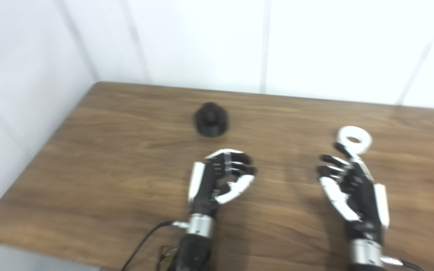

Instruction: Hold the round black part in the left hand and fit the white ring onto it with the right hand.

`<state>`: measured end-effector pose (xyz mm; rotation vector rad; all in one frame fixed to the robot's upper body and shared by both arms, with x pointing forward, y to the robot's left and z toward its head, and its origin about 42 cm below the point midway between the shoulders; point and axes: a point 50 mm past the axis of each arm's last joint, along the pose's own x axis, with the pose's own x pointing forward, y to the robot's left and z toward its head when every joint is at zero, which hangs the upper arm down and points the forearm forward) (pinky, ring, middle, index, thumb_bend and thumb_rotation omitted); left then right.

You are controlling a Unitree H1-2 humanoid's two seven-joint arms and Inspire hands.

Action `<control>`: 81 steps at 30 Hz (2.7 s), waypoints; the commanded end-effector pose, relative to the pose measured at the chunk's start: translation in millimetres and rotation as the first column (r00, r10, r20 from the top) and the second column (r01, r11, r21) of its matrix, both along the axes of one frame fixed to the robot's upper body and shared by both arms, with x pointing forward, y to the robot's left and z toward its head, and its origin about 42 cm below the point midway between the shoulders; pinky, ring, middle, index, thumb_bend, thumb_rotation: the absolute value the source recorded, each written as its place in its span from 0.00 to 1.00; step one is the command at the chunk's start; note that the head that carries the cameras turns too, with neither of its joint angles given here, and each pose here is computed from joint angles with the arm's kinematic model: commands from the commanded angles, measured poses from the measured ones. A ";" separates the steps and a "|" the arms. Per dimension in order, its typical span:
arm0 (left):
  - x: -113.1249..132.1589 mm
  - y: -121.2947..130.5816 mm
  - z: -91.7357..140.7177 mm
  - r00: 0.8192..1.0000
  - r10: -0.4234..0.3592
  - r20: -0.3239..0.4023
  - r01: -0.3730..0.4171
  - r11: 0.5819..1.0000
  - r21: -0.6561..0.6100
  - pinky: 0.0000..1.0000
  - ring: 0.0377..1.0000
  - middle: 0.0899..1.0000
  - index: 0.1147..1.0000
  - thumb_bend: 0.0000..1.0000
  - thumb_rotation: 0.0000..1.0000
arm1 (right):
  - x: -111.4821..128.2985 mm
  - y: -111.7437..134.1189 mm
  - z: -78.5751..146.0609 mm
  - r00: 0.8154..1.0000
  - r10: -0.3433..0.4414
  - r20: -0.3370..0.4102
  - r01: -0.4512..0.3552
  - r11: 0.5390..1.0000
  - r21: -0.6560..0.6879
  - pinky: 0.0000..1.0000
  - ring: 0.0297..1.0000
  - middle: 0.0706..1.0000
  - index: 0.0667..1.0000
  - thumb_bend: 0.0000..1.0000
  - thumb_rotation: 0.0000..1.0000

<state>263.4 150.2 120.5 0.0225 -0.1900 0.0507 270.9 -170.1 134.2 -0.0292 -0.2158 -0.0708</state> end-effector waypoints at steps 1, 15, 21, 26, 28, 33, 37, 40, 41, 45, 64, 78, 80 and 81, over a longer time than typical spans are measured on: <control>6.5 -11.0 12.4 0.998 -0.006 0.067 0.008 1.000 -0.018 0.43 0.50 0.46 0.43 0.50 0.01 | -3.4 -12.7 -5.1 1.000 -0.001 0.018 0.001 1.000 -0.026 0.52 0.59 0.66 0.79 0.50 0.39; 11.5 -1.7 16.7 0.994 0.027 0.102 -0.033 0.998 0.056 0.45 0.52 0.45 0.42 0.51 0.00 | -2.5 -14.6 -7.2 1.000 0.005 0.025 -0.004 1.000 -0.031 0.52 0.58 0.66 0.78 0.50 0.40; 15.7 12.9 28.4 0.992 0.038 0.117 -0.055 0.988 0.146 0.47 0.55 0.47 0.41 0.51 0.00 | -2.6 -14.3 -8.2 1.000 0.002 0.027 -0.002 1.000 -0.026 0.50 0.57 0.65 0.77 0.50 0.39; 17.6 28.0 38.0 0.992 0.014 0.123 -0.047 0.964 0.262 0.53 0.63 0.68 0.43 0.49 0.08 | -2.5 -13.7 -7.9 1.000 -0.001 0.029 0.002 1.000 -0.024 0.50 0.56 0.65 0.77 0.49 0.36; 18.8 33.4 42.7 0.992 0.011 0.129 -0.055 0.937 0.345 0.56 0.66 0.70 0.55 0.52 0.19 | -2.5 -14.3 -8.4 1.000 -0.003 0.027 0.004 1.000 -0.028 0.50 0.56 0.65 0.77 0.49 0.37; 20.9 42.3 53.5 0.989 0.028 0.145 -0.096 0.870 0.483 0.62 0.72 0.74 0.68 0.64 0.32 | -2.8 -14.2 -9.0 1.000 -0.004 0.023 0.005 1.000 -0.027 0.51 0.56 0.65 0.77 0.49 0.37; 25.8 50.4 64.5 0.985 0.040 0.165 -0.126 0.827 0.548 0.61 0.72 0.74 0.68 0.67 0.30 | -2.6 -13.6 -9.0 1.000 -0.002 0.022 0.003 1.000 -0.023 0.51 0.57 0.66 0.77 0.50 0.38; 30.4 57.3 71.2 0.983 0.052 0.175 -0.147 0.795 0.589 0.62 0.72 0.75 0.69 0.68 0.31 | -2.2 -13.8 -9.6 1.000 -0.002 0.021 0.002 1.000 -0.023 0.50 0.57 0.66 0.77 0.49 0.38; 32.1 59.9 73.6 0.983 0.055 0.178 -0.153 0.784 0.601 0.63 0.73 0.75 0.69 0.68 0.31 | -2.1 -13.9 -9.9 1.000 0.000 0.020 0.001 1.000 -0.022 0.51 0.57 0.66 0.77 0.49 0.38; 40.1 68.5 80.2 0.980 0.072 0.187 -0.176 0.757 0.629 0.64 0.74 0.77 0.71 0.68 0.30 | -1.8 -14.0 -10.0 1.000 -0.001 0.019 0.001 1.000 -0.023 0.50 0.56 0.66 0.77 0.49 0.38; 101.7 102.0 106.9 0.960 0.151 0.235 -0.280 0.551 0.786 0.69 0.83 0.87 0.83 0.74 0.38 | -1.5 -17.8 -11.2 1.000 0.001 0.019 -0.001 1.000 -0.014 0.51 0.56 0.66 0.78 0.50 0.38; 147.3 115.3 104.6 0.963 0.193 0.188 -0.259 0.461 0.849 0.69 0.85 0.86 0.80 0.77 0.45 | -1.6 -19.0 -9.7 1.000 0.001 0.020 -0.001 1.000 -0.019 0.51 0.56 0.66 0.78 0.49 0.37; 154.3 116.5 103.6 0.962 0.203 0.182 -0.255 0.434 0.864 0.72 0.87 0.88 0.80 0.77 0.47 | -1.5 -19.6 -9.0 1.000 0.000 0.020 0.000 1.000 -0.019 0.51 0.55 0.66 0.78 0.49 0.37; 157.7 117.2 103.2 0.962 0.205 0.179 -0.252 0.422 0.871 0.74 0.88 0.88 0.80 0.78 0.48 | -1.5 -20.0 -8.8 1.000 0.000 0.021 0.001 1.000 -0.021 0.51 0.55 0.66 0.78 0.49 0.37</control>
